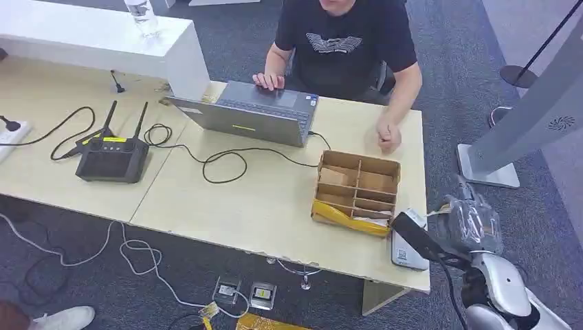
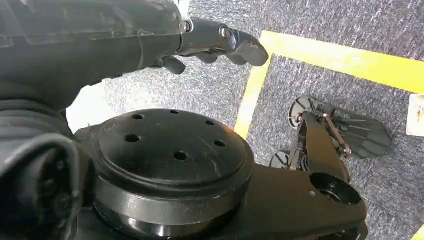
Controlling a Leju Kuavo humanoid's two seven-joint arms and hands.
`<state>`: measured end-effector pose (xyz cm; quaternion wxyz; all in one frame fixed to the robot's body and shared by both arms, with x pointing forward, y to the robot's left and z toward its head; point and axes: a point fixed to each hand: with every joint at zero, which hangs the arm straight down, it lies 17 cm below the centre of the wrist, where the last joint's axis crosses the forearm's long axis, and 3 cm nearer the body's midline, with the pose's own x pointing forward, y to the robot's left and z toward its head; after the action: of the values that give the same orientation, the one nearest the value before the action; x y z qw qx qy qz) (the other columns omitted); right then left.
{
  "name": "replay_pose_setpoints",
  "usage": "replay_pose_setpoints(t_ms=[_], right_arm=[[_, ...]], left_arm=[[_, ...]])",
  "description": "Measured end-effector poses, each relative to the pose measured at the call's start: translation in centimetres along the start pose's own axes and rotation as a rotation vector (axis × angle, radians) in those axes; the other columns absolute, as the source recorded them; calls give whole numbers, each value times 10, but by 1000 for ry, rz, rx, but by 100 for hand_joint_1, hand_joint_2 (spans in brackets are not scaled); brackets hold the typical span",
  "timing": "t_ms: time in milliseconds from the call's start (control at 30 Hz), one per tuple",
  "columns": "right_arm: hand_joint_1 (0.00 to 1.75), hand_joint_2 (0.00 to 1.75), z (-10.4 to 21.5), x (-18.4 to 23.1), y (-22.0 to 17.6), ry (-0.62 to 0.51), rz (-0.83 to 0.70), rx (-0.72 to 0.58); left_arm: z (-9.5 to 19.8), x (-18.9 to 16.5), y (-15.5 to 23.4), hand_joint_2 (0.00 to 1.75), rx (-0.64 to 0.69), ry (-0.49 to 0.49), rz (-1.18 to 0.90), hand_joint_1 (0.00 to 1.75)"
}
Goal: Pass the card to the sensor for recognition and then transmit it.
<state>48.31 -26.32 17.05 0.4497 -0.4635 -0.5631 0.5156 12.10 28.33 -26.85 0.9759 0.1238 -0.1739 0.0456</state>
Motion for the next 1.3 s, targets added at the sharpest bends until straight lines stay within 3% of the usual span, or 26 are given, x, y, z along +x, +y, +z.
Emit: replay_pose_setpoints(t_ms=[567,1300], right_arm=[[175,175,24,27,70,-44,-50,140],[175,175,36,-11,104,73,-87,208]], left_arm=[[-1,-2,2,0,-2,12,-9,0],[-2,-6,7,0,9,34,-8,0]])
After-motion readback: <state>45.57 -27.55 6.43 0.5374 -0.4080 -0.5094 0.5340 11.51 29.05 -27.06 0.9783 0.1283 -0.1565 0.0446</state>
